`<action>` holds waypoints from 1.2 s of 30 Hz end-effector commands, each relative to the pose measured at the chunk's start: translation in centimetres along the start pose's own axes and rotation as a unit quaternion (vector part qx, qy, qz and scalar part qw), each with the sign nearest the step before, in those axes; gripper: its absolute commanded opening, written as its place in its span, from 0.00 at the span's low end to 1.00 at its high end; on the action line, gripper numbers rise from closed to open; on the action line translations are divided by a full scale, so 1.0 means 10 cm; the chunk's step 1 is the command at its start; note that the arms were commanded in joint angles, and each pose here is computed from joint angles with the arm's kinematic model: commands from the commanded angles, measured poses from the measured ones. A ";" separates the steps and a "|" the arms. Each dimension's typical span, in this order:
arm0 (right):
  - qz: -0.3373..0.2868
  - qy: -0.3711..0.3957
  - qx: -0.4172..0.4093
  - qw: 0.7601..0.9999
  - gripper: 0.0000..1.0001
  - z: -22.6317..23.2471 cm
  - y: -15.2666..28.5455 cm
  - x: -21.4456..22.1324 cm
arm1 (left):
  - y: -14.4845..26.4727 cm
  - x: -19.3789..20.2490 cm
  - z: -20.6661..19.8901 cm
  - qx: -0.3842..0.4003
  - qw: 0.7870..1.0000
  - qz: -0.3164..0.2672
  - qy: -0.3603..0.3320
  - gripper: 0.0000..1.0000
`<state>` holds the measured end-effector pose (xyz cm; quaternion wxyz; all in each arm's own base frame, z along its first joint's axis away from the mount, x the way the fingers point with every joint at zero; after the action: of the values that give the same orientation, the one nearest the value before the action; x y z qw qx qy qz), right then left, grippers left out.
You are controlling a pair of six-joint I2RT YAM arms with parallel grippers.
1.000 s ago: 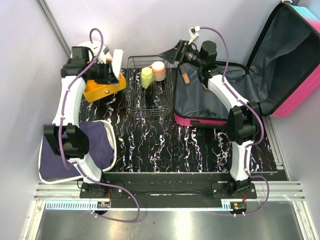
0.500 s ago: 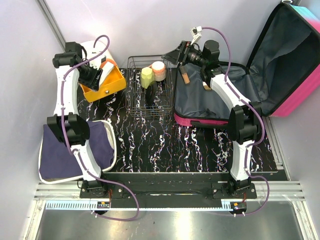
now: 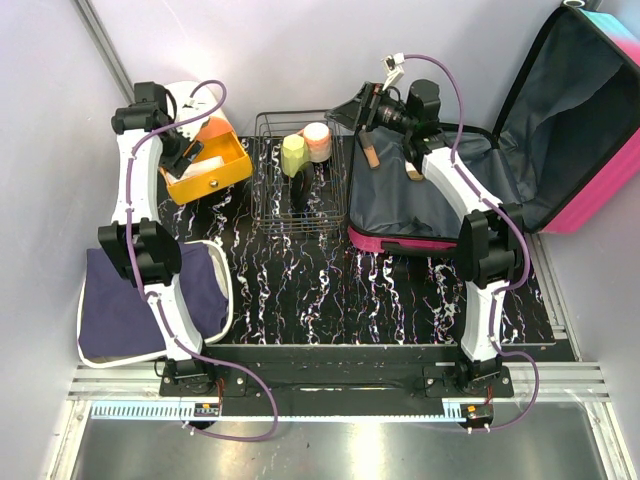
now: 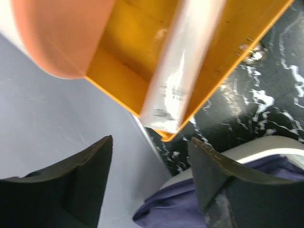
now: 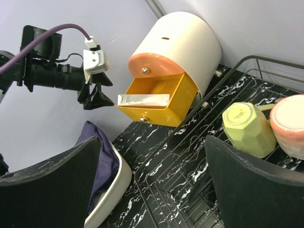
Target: Open, take out, and arrange the luggage
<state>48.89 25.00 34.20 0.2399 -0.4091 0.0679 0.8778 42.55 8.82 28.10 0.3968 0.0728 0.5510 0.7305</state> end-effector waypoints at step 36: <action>0.131 0.271 0.275 0.913 0.72 -2.66 0.21 0.47 | 0.90 -0.79 -0.21 0.030 0.939 -0.313 0.142 0.93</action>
<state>61.36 15.64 11.84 0.1737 -0.4826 0.4482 0.7322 41.91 1.68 36.88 0.5110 -0.1743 0.6129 0.5770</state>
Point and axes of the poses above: each gripper's point midway between its finger pads, its own y axis back along the fingers, its own z axis along the line the jaws close on, x = y × z, the point moved 6 cm from there along y, back along the fingers, and after that the axes turned 6 degrees about -y, right-handed, at the moved point
